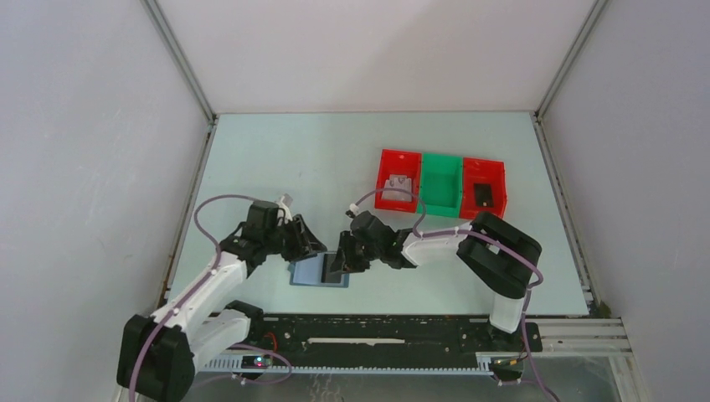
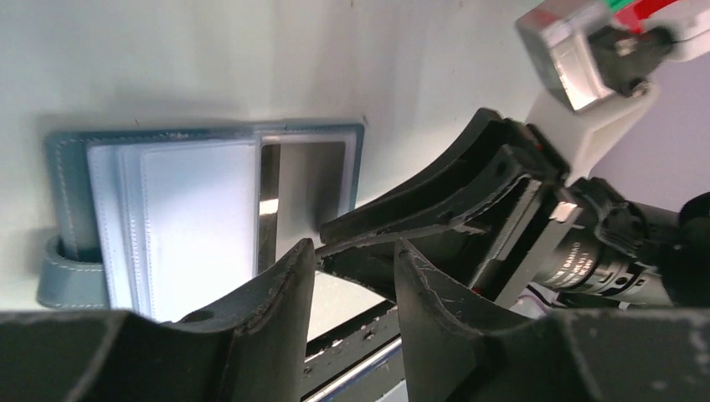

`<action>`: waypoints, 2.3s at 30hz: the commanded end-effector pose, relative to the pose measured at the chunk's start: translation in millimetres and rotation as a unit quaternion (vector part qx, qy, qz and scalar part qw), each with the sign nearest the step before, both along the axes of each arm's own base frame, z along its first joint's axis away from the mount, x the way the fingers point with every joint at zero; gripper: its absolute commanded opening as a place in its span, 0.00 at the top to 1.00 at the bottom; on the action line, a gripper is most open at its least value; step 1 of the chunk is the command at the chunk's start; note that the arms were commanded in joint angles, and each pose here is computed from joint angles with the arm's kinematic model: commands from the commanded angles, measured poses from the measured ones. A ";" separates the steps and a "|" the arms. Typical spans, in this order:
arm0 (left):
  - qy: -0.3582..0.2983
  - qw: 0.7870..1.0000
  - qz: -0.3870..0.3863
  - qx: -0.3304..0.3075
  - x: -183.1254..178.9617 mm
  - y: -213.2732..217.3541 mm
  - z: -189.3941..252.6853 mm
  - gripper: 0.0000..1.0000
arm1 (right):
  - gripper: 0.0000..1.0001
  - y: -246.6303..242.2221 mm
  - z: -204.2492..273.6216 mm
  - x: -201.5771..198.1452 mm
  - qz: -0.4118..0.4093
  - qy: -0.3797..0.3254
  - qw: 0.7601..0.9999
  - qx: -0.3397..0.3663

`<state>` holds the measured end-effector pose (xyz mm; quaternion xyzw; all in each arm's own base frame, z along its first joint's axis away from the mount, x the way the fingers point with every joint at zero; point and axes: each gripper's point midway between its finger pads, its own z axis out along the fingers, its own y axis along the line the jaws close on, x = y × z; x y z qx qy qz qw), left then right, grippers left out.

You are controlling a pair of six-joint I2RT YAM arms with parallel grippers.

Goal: Take the credit cards out of the card holder
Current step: Remove the credit card from the card holder.

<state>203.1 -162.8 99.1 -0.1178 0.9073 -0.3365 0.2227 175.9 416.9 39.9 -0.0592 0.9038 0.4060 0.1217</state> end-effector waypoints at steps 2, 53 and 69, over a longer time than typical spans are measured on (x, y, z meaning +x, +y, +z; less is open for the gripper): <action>-0.004 0.998 -0.019 -0.062 5.3 -19.5 -0.6 0.55 | 0.65 -8.7 2.6 10.7 -0.031 -0.004 1.000 0.007; 0.091 0.995 0.028 0.021 -14.6 5.8 -82.0 0.64 | 0.67 -16.8 4.9 17.1 -0.073 0.028 0.995 0.057; 0.094 0.995 0.029 0.033 -15.5 9.6 -84.5 0.65 | 0.67 -20.2 8.9 19.3 -0.085 0.012 0.995 0.045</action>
